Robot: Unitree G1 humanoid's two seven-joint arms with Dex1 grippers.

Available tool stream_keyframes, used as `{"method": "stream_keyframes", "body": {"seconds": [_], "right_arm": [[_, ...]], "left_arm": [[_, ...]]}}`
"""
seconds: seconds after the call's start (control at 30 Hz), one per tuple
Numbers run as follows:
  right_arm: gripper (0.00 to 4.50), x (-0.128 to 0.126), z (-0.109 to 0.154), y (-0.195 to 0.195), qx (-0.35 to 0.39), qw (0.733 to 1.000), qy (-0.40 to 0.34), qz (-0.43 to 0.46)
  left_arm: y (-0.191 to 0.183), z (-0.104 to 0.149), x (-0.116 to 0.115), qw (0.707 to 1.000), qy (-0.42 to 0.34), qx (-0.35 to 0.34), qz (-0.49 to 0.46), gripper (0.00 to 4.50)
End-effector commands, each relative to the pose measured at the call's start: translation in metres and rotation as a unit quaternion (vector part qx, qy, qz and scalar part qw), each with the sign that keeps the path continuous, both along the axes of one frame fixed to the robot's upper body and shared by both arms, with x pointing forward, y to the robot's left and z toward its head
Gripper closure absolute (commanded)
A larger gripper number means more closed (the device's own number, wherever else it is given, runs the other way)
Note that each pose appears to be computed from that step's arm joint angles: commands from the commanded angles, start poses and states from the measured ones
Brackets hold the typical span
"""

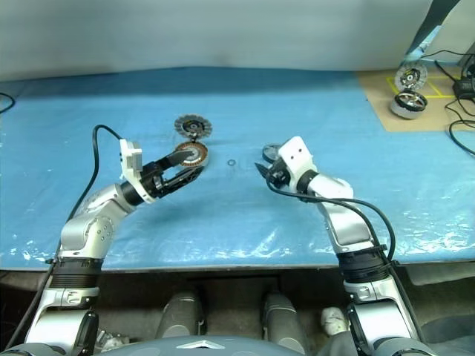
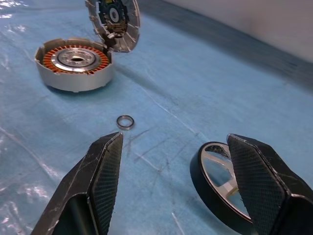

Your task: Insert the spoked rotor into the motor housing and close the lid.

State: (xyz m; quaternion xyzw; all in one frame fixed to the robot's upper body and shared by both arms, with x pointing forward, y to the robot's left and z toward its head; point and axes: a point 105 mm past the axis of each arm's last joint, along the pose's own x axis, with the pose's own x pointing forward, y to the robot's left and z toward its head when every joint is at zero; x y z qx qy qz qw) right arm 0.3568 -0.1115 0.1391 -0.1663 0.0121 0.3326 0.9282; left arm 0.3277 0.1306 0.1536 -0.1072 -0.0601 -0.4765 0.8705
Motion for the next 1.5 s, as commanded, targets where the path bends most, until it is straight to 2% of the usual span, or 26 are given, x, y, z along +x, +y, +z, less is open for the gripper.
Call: {"method": "stream_keyframes", "body": {"seconds": [0.03, 0.23, 0.4, 0.6, 0.83, 1.2, 1.5], "right_arm": [[0.91, -0.007, 0.017, 0.007, 0.002, 0.999, -0.022, 0.033], [0.91, -0.007, 0.012, 0.008, -0.004, 0.999, -0.014, 0.037], [0.91, -0.006, 0.01, 0.009, -0.008, 0.999, -0.012, 0.039], [0.91, -0.006, 0.009, 0.007, -0.012, 0.999, -0.013, 0.035], [0.91, -0.008, 0.008, 0.003, -0.015, 1.0, -0.014, 0.024], [0.91, -0.011, 0.003, -0.005, -0.017, 1.0, -0.012, -0.003], [0.91, -0.013, 0.0, -0.01, -0.021, 1.0, -0.01, -0.016]], "left_arm": [[0.015, 0.013, 0.012, 0.999, -0.025, 0.023, 0.027, 0.47], [0.046, 0.015, 0.045, 0.989, -0.033, 0.132, 0.064, 0.47], [0.054, 0.02, 0.059, 0.977, -0.04, 0.206, 0.025, 0.47], [0.041, 0.013, 0.071, 0.949, -0.039, 0.309, -0.05, 0.47], [0.025, -0.007, 0.073, 0.901, -0.024, 0.416, -0.119, 0.47], [0.011, -0.021, 0.083, 0.885, -0.009, 0.454, -0.102, 0.47], [0.014, -0.047, 0.08, 0.857, 0.014, 0.505, -0.105, 0.47]]}}
